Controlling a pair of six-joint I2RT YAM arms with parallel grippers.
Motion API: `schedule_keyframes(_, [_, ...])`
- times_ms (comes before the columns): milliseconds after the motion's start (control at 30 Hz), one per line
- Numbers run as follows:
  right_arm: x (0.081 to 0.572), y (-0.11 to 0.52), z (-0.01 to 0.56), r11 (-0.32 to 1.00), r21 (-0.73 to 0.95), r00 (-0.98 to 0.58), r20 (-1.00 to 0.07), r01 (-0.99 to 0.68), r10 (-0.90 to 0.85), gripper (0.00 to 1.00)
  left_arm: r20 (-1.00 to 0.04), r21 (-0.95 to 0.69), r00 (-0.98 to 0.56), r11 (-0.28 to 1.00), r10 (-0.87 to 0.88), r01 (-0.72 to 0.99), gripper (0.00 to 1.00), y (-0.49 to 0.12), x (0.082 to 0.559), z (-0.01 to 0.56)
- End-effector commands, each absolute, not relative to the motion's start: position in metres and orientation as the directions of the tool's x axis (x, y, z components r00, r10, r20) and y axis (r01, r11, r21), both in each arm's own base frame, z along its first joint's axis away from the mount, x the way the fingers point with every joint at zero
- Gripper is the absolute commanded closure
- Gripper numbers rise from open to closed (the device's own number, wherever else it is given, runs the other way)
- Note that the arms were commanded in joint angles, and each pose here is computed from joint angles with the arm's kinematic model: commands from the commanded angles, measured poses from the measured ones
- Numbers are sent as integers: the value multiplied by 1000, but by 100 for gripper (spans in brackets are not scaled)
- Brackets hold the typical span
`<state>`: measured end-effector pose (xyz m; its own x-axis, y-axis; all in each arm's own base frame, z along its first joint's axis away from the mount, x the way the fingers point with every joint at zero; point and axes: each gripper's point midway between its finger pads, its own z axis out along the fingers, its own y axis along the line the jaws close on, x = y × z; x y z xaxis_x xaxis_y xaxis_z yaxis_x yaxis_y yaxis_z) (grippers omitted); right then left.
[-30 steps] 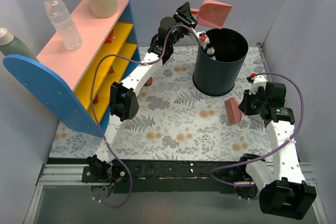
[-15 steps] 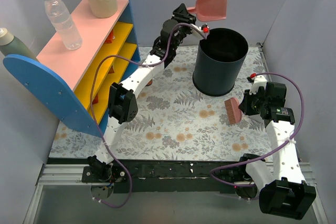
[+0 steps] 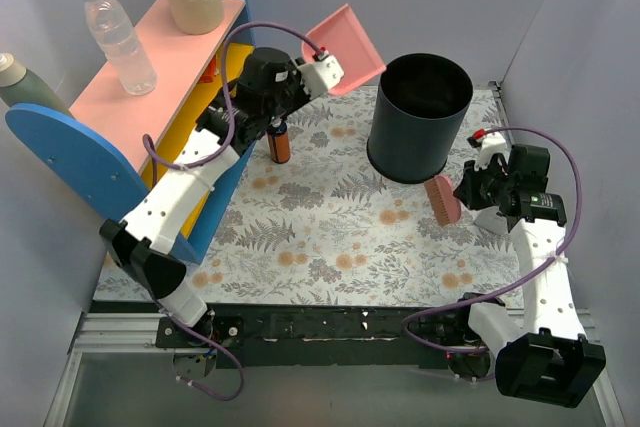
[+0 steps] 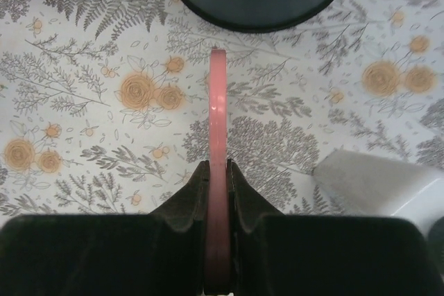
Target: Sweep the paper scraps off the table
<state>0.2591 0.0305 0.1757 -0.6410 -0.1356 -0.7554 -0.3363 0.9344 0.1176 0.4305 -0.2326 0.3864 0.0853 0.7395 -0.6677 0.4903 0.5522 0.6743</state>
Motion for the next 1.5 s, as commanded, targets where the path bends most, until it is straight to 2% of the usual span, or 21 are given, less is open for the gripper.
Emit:
schedule_keyframes(0, [278,29,216,883,-47,-488,-819,-468,-302,99,-599,400,-189,495,778,771,94,-215,351,280])
schedule_keyframes(33, [279,28,219,872,-73,-476,-814,-483,-332,99,-587,370,-215,494,781,787,91,-211,342,269])
schedule_keyframes(200, [285,28,226,760,-282,-344,-763,-585,-548,99,-494,159,-308,432,813,888,96,-202,283,198])
schedule_keyframes(333, [286,34,226,649,-442,-238,-682,-619,-691,99,-413,43,-381,436,827,899,99,-198,262,156])
schedule_keyframes(467, [286,41,215,571,-522,-188,-613,-633,-768,99,-397,-20,-404,433,824,901,100,-199,250,123])
schedule_keyframes(733, [292,48,202,556,-550,-191,-583,-624,-790,99,-389,-122,-453,442,802,889,100,-215,245,78])
schedule_keyframes(867, [296,35,201,503,-645,-169,-508,-575,-845,99,-409,-105,-468,469,783,877,100,-225,261,74])
schedule_keyframes(1000, [299,26,184,400,-730,-144,-389,-554,-910,99,-404,-82,-491,504,772,860,100,-229,275,65])
schedule_keyframes(1100, [302,26,174,379,-745,-141,-364,-548,-921,99,-388,-72,-501,516,774,853,99,-231,283,58])
schedule_keyframes(1167, [304,27,166,366,-755,-137,-351,-543,-926,99,-386,-65,-500,518,776,853,96,-232,287,57])
schedule_keyframes(1267, [303,26,154,341,-765,-127,-326,-546,-937,99,-378,-55,-499,520,780,853,78,-232,290,54])
schedule_keyframes(1400, [295,35,139,335,-717,-119,-335,-611,-935,98,-380,-36,-491,518,784,855,58,-229,292,57])
schedule_keyframes(1433, [290,38,134,345,-689,-127,-347,-637,-929,94,-375,-37,-492,517,786,855,51,-227,290,57])
schedule_keyframes(1467, [285,42,131,346,-662,-125,-358,-665,-925,90,-373,-32,-489,516,788,856,50,-225,289,58])
